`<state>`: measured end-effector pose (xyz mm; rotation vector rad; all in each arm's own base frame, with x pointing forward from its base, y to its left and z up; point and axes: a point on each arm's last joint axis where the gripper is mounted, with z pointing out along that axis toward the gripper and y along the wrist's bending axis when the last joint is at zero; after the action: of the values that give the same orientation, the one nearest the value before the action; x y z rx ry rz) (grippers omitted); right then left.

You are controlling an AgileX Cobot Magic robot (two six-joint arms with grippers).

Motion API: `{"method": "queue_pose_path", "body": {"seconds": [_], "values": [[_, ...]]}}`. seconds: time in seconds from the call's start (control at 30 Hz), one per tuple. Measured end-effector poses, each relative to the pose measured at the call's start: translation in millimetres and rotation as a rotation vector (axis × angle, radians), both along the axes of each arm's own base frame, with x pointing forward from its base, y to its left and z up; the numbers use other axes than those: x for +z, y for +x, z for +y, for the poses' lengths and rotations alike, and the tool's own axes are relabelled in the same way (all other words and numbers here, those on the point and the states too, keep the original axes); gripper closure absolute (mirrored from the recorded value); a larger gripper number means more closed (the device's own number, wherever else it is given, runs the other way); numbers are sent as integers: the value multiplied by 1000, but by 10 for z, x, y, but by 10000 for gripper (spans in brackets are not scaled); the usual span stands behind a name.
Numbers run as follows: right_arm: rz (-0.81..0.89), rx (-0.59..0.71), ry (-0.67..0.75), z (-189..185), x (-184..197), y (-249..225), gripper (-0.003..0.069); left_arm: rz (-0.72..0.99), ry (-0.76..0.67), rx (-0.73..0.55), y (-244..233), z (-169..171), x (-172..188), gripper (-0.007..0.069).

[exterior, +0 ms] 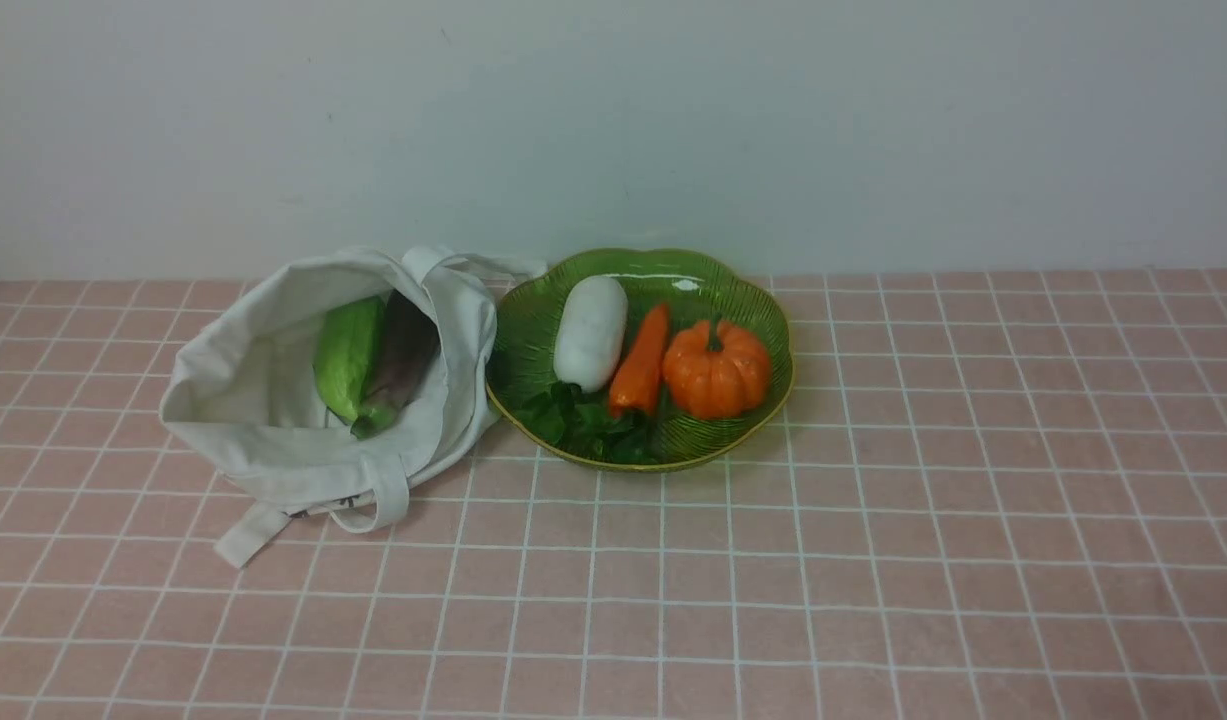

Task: Take vegetables from bag on pink coffee tablecloth place on plate.
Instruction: 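Reach into the cloth bag and grasp the green cucumber with the left gripper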

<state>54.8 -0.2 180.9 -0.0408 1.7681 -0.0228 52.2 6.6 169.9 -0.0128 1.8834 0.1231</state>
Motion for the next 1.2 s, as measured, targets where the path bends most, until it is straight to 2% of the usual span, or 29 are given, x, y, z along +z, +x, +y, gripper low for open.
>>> {"method": "queue_pose_path", "body": {"seconds": [1.13,1.2], "values": [[0,0,0,0,0,0,673,0,0,0,0,1,0,629],[0,0,0,0,0,0,673,-9,-121,10,2,-25,-1,629]]}}
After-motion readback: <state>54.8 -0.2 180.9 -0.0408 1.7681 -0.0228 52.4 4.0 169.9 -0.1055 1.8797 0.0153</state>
